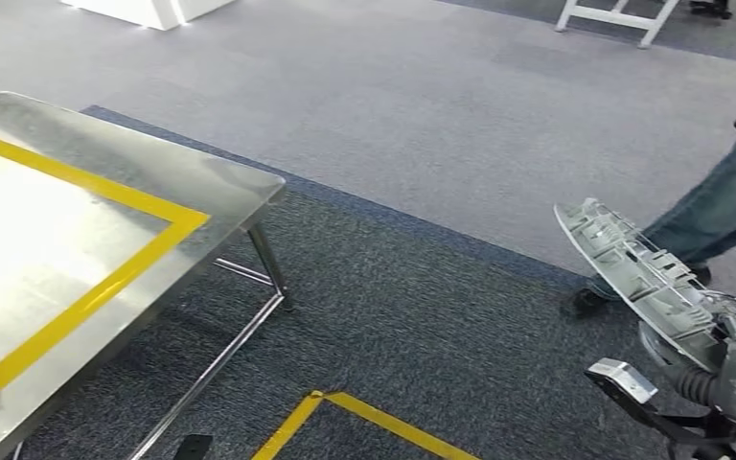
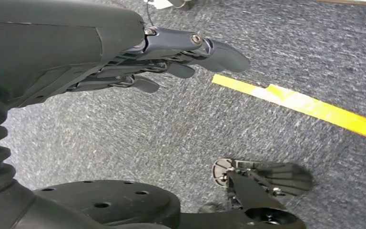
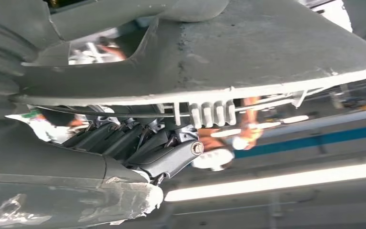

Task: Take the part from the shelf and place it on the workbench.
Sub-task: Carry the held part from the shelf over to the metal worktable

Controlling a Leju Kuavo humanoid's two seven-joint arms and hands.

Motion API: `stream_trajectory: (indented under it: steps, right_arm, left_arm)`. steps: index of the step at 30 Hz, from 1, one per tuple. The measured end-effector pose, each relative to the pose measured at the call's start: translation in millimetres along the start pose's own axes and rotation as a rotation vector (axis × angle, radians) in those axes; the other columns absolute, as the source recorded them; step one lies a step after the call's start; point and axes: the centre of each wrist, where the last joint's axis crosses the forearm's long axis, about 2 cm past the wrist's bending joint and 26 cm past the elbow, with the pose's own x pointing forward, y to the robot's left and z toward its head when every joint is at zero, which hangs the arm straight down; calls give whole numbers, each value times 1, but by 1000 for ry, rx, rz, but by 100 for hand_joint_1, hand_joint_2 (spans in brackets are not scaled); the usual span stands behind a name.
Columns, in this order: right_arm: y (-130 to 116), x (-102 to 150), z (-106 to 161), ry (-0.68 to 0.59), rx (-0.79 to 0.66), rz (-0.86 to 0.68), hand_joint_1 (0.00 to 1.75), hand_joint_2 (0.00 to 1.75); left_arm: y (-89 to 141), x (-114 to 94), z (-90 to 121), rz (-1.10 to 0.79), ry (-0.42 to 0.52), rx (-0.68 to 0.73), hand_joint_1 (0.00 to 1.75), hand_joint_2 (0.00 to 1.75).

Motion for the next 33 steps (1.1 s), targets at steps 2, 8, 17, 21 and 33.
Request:
stream_trajectory:
  steps: [2,8,17,21,33]
  right_arm:
    - [-1,-1,1,2,1,2,175,175]
    - [-1,-2,1,3,2,2,175,175]
    - [-1,-2,1,3,2,2,175,175]
    - [-1,-2,1,3,2,2,175,175]
    - [-1,-2,1,3,2,2,175,175]
  left_arm:
    - [0,0,0,-1,-1,-2,0,175]
    - [0,0,0,-1,0,-2,0,175]
    - [0,0,0,-1,0,-2,0,175]
    - [0,0,0,-1,0,-2,0,175]
    - [0,0,0,-1,0,-2,0,175]
